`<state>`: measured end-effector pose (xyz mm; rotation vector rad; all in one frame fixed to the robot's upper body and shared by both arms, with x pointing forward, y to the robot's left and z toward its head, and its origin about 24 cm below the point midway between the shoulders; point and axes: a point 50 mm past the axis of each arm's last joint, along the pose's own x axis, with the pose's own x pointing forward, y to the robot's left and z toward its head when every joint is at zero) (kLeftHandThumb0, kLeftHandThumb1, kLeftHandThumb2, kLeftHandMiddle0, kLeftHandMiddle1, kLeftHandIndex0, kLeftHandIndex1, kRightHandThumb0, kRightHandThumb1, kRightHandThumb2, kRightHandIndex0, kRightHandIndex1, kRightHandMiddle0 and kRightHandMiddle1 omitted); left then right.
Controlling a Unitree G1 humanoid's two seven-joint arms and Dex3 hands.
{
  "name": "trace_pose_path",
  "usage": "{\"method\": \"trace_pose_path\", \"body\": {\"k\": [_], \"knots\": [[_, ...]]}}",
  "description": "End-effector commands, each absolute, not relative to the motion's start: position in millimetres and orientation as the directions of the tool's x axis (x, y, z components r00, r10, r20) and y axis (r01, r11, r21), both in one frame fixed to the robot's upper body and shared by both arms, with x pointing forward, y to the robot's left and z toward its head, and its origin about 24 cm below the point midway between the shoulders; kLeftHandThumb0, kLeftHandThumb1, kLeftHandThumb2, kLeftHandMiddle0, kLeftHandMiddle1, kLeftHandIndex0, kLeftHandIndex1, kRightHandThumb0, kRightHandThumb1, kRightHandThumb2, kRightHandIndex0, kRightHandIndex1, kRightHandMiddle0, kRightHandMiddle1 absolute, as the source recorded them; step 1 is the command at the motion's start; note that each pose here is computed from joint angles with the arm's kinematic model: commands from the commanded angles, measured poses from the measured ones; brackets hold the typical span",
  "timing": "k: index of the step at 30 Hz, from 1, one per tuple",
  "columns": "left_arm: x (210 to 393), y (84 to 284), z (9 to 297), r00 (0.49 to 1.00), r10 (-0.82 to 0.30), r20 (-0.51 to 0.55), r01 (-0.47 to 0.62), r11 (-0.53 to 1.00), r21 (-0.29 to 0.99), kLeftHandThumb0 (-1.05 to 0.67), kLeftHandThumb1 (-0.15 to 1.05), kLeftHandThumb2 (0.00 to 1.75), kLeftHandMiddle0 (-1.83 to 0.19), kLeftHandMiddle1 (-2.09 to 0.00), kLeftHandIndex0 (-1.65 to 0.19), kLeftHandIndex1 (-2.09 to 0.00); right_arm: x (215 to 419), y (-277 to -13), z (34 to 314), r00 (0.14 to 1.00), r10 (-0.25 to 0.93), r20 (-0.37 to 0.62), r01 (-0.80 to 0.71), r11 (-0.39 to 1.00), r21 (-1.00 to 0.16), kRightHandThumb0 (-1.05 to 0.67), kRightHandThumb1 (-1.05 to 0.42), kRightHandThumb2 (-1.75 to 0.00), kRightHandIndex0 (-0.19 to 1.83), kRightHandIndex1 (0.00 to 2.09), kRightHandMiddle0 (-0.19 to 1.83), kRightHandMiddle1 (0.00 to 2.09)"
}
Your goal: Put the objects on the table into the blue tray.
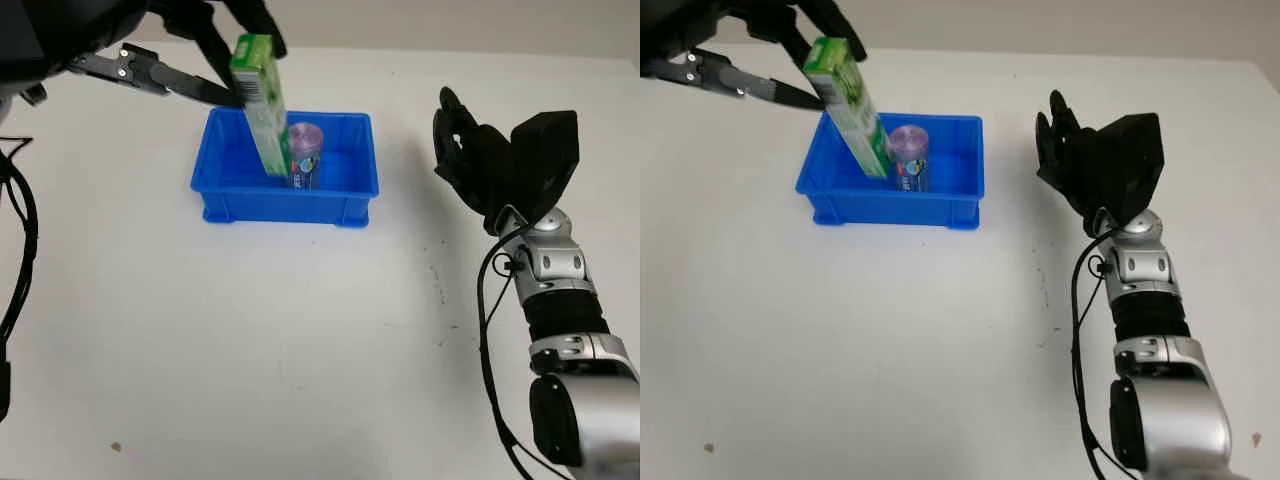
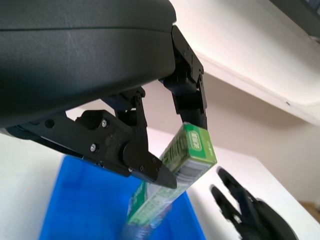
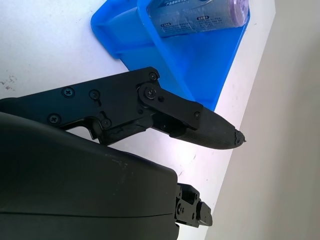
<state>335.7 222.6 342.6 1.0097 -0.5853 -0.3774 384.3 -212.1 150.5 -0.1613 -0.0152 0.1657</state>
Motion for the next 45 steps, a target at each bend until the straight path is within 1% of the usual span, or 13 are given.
{"method": "trace_pose_path", "body": {"k": [1,8,17,18,20,22,24,32,36,38,41,43,45], "knots": [[339.8,223.4,354,0.787,-0.523,0.327,-0.033,0.494,0.869,-0.25,0.91,0.05,-0.76,-1.00,-0.59,-1.08,385,-213,153,0.986,0.167,0.014,-0.162,0.974,-0.160,-0.63,-1.05,-0.78,-0.19,0.00,-0.19,0.00],[362.3,236.2,351,0.844,-0.388,0.370,-0.145,0.500,0.854,-0.31,0.95,0.06,-0.60,-1.22,-0.44,-1.26,383,-215,152,0.987,0.159,0.012,-0.155,0.974,-0.167,-0.63,-1.05,-0.78,-0.19,0.00,-0.19,0.00],[385.2,225.5,315,0.862,-0.413,0.293,-0.034,0.530,0.847,-0.22,0.97,0.06,-0.50,-1.41,-0.37,-1.38,383,-215,150,0.987,0.158,0.009,-0.155,0.975,-0.156,-0.63,-1.05,-0.78,-0.19,0.00,-0.19,0.00],[387.2,224.0,310,0.869,-0.420,0.262,-0.014,0.509,0.861,-0.21,0.98,0.06,-0.45,-1.36,-0.33,-1.33,383,-215,150,0.987,0.158,0.009,-0.155,0.976,-0.156,-0.64,-1.05,-0.77,-0.19,0.00,-0.19,0.00],[390.6,221.5,302,0.883,-0.430,0.189,0.037,0.464,0.885,-0.30,0.95,0.05,-0.39,-0.97,-0.24,-1.07,382,-215,150,0.987,0.159,0.012,-0.156,0.976,-0.149,-0.65,-1.05,-0.77,-0.19,0.00,-0.19,0.00],[393.4,219.7,295,0.894,-0.434,0.108,0.108,0.444,0.890,-0.45,0.89,0.05,-0.28,-0.42,-0.17,-0.61,381,-215,149,0.988,0.153,0.012,-0.149,0.977,-0.150,-0.64,-1.05,-0.77,-0.19,0.00,-0.19,0.00],[394.1,218.6,292,0.895,-0.440,0.070,0.145,0.436,0.888,-0.52,0.87,0.05,-0.18,-0.13,-0.15,-0.28,381,-216,149,0.989,0.145,0.011,-0.142,0.978,-0.150,-0.64,-1.05,-0.76,-0.19,0.00,-0.19,0.00],[394.2,218.5,294,0.899,-0.435,0.057,0.154,0.433,0.888,-0.51,0.88,0.06,-0.13,-0.05,-0.16,-0.13,378,-216,146,0.990,0.143,0.009,-0.140,0.978,-0.153,-0.62,-1.05,-0.77,-0.19,0.00,-0.19,0.00],[394.6,220.4,295,0.910,-0.405,0.090,0.112,0.449,0.887,-0.27,0.96,0.09,-0.18,-0.07,-0.19,-0.12,378,-215,145,0.990,0.139,0.001,-0.137,0.980,-0.142,-0.61,-1.05,-0.78,-0.19,0.00,-0.19,0.00],[395.0,221.3,296,0.911,-0.394,0.121,0.100,0.497,0.862,-0.16,1.02,0.20,-0.18,-0.07,-0.19,-0.12,378,-215,145,0.991,0.137,-0.001,-0.136,0.981,-0.141,-0.61,-1.05,-0.78,-0.19,0.00,-0.19,0.00],[395.4,225.6,301,0.921,-0.339,0.191,0.044,0.580,0.813,-0.38,0.86,0.82,-0.22,-0.07,-0.20,-0.14,379,-215,144,0.990,0.141,-0.002,-0.139,0.979,-0.147,-0.61,-1.05,-0.78,-0.19,0.00,-0.19,0.00],[396.0,228.8,307,0.927,-0.280,0.250,-0.004,0.660,0.751,-0.46,0.83,0.98,-0.30,-0.12,-0.27,-0.20,379,-215,144,0.990,0.142,-0.003,-0.141,0.980,-0.140,-0.62,-1.05,-0.79,-0.19,0.00,-0.19,0.00],[395.9,231.8,312,0.927,-0.223,0.302,-0.049,0.725,0.687,-0.45,0.79,1.13,-0.33,-0.22,-0.22,-0.43,379,-215,144,0.990,0.142,-0.005,-0.141,0.981,-0.134,-0.62,-1.05,-0.78,-0.19,0.00,-0.19,0.00]]}}
